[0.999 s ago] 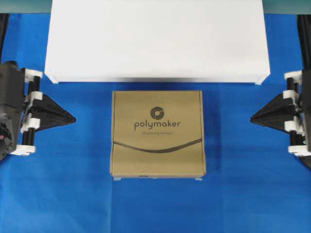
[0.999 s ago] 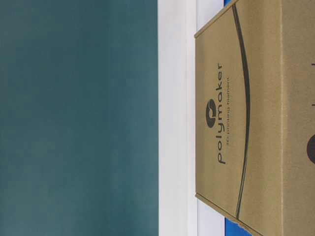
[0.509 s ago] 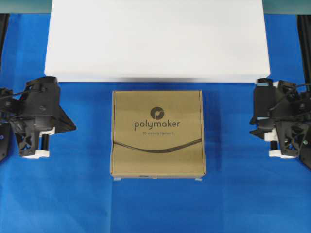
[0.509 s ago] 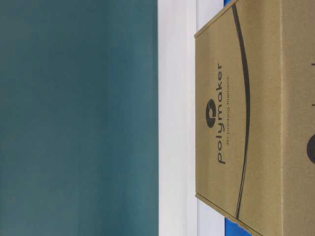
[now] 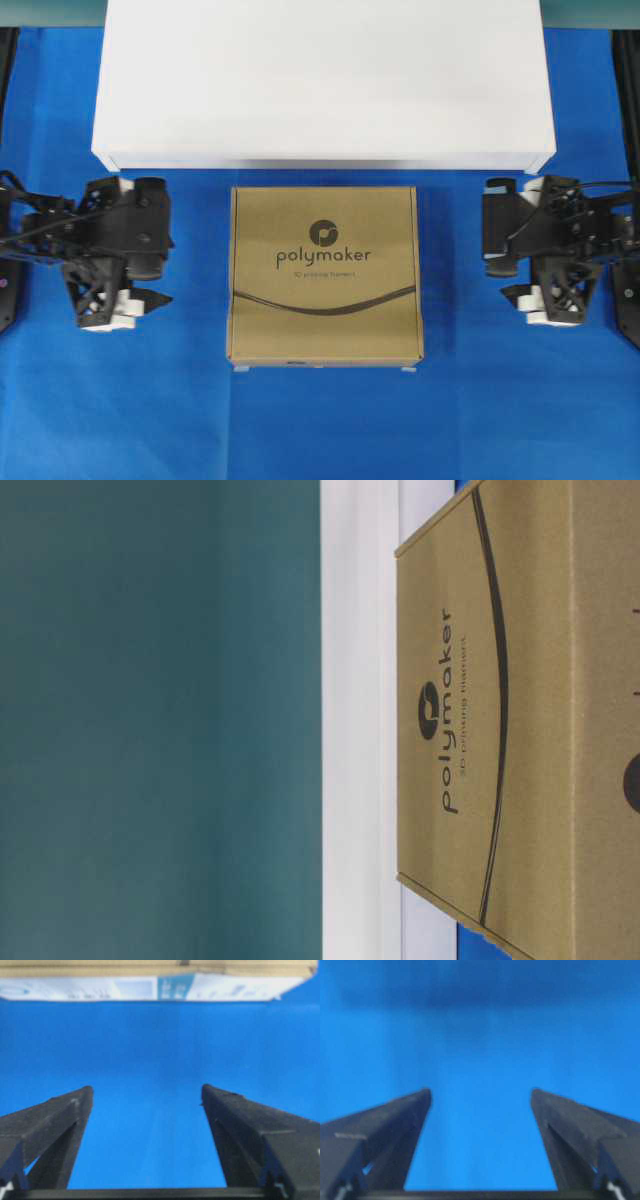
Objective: Place the cardboard box on the stand after clamping it between your arms.
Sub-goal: 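Press both grippers against the box sides to clamp it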
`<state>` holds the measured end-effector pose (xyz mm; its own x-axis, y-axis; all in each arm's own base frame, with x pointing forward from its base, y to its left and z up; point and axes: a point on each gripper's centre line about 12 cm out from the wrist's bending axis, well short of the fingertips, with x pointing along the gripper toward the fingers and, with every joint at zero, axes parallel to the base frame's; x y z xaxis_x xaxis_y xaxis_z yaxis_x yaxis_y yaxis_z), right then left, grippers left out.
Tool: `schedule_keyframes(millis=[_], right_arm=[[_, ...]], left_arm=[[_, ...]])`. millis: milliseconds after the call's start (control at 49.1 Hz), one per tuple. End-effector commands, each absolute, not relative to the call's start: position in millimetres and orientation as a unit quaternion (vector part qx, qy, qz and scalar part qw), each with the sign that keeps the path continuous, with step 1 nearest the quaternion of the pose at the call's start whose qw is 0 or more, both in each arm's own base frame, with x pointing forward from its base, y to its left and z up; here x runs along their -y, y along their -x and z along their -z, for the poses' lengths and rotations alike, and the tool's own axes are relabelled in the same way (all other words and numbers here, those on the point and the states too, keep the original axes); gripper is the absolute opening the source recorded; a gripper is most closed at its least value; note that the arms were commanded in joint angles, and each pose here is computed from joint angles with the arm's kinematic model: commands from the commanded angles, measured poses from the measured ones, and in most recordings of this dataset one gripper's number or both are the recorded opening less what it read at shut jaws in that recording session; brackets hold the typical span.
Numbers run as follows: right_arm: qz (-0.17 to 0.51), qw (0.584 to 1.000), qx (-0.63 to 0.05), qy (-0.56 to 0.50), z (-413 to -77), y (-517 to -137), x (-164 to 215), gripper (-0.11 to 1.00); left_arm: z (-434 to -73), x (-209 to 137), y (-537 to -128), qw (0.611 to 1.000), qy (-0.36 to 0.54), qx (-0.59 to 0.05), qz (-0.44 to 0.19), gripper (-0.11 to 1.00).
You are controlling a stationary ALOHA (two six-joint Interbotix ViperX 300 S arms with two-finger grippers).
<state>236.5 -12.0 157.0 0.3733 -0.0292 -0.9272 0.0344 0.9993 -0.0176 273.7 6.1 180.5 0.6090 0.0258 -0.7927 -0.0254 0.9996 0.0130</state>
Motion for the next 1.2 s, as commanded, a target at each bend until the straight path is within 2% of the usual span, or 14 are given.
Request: schedule_keyframes(millis=[0,245,509,754,1182], right_arm=[[0.02,0.84,-0.542,0.0,-155.0,-249.1,13.8,0.97],[0.022,0.844,-0.536,-0.002,-131.7,-273.7,17.2,0.97],[0.02,0.853,-0.522,0.001,-121.2,-306.8,18.9,0.97],[0.019,0.857,-0.514,0.002,-115.4,-328.7,20.1,0.97],[0.021,0.876,-0.481,0.001,-123.0,-341.0,21.2,0.97]], left_arm=[[-179.4,-8.0,-286.4,0.903,0.001,-0.429,-0.017,0.83],[-157.9,-9.7,-313.6,0.897,0.002,-0.442,-0.017,0.84],[-142.2,-10.1,-334.0,0.891,0.003,-0.454,-0.016,0.84],[-138.5,-10.3,-347.6,0.895,-0.003,-0.446,-0.013,0.84],[-146.7,-11.0,-357.3,0.903,-0.006,-0.429,-0.012,0.84]])
